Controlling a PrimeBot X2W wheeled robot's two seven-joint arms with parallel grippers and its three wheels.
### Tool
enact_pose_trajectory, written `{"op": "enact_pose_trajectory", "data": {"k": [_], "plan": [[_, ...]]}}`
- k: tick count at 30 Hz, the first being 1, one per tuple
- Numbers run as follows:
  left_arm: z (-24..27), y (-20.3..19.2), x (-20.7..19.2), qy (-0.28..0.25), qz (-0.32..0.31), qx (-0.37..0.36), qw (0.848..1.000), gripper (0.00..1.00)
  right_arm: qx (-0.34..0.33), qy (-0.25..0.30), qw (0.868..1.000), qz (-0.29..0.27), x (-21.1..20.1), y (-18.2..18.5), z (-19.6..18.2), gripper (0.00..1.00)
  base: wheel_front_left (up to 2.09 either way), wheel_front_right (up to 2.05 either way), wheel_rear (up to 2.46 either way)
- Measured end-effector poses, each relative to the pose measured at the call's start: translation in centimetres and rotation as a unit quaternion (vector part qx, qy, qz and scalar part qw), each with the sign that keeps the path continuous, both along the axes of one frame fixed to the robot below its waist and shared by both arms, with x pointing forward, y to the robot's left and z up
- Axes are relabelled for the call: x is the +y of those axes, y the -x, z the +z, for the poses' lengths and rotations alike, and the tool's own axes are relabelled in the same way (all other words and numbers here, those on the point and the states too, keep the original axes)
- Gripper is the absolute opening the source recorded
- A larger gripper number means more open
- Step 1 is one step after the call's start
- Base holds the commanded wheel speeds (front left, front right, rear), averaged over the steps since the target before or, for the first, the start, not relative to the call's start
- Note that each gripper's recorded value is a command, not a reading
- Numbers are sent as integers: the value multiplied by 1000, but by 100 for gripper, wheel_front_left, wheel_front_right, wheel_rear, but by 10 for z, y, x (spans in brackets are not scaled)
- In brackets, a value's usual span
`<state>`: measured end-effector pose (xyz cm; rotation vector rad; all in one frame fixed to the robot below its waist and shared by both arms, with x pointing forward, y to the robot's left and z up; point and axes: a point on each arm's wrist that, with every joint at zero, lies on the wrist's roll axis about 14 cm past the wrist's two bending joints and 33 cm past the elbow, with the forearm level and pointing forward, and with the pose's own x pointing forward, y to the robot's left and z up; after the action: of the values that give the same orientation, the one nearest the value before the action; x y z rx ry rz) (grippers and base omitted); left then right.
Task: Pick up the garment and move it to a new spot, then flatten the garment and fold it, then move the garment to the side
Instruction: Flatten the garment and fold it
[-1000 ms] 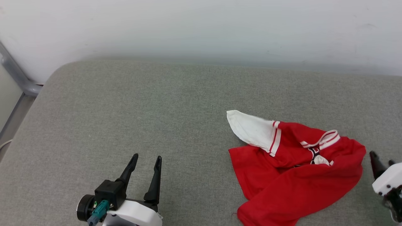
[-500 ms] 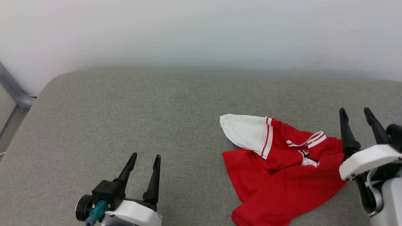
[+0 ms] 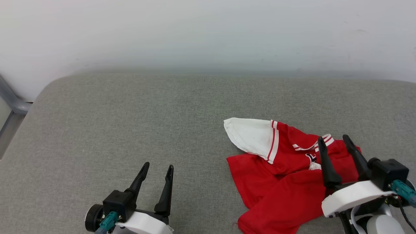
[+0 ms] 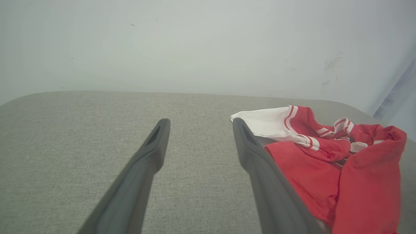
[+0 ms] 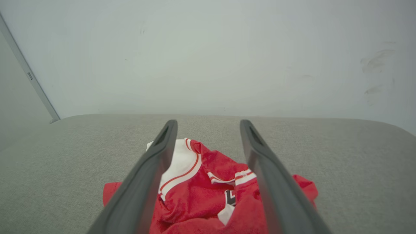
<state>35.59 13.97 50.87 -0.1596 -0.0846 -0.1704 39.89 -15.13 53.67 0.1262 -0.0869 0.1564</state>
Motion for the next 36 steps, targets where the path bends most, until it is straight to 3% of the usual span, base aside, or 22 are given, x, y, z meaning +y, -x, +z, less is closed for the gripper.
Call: {"op": "enact_pose_trajectory", "data": {"k": [5,10,16,20,22,33,34,35,36], "plan": [[-2,1,2,0,3,3,1000,100,9,24,999,29,18,-2,3,100,0,0,0],[-7,2,6,-1,10,10,1000,100,89,91,983,129,65,7,-25,100,0,0,0],[-10,4,12,2,20,17,1000,100,232,166,926,246,109,34,-78,100,0,0,0],[-10,5,17,5,29,17,999,100,336,203,883,258,103,43,-115,100,0,0,0],[-12,7,21,4,37,21,999,100,388,235,853,260,97,52,-135,100,0,0,0],[-15,12,43,-1,74,27,997,100,475,276,790,274,99,60,-171,100,0,0,0],[-14,12,44,-1,76,27,997,100,478,277,787,274,98,62,-173,67,0,0,0],[-14,12,45,-1,78,27,997,100,478,277,788,273,97,62,-173,22,0,0,0],[-14,12,46,-1,79,26,997,100,477,276,788,273,96,62,-173,0,0,0,0]]}}
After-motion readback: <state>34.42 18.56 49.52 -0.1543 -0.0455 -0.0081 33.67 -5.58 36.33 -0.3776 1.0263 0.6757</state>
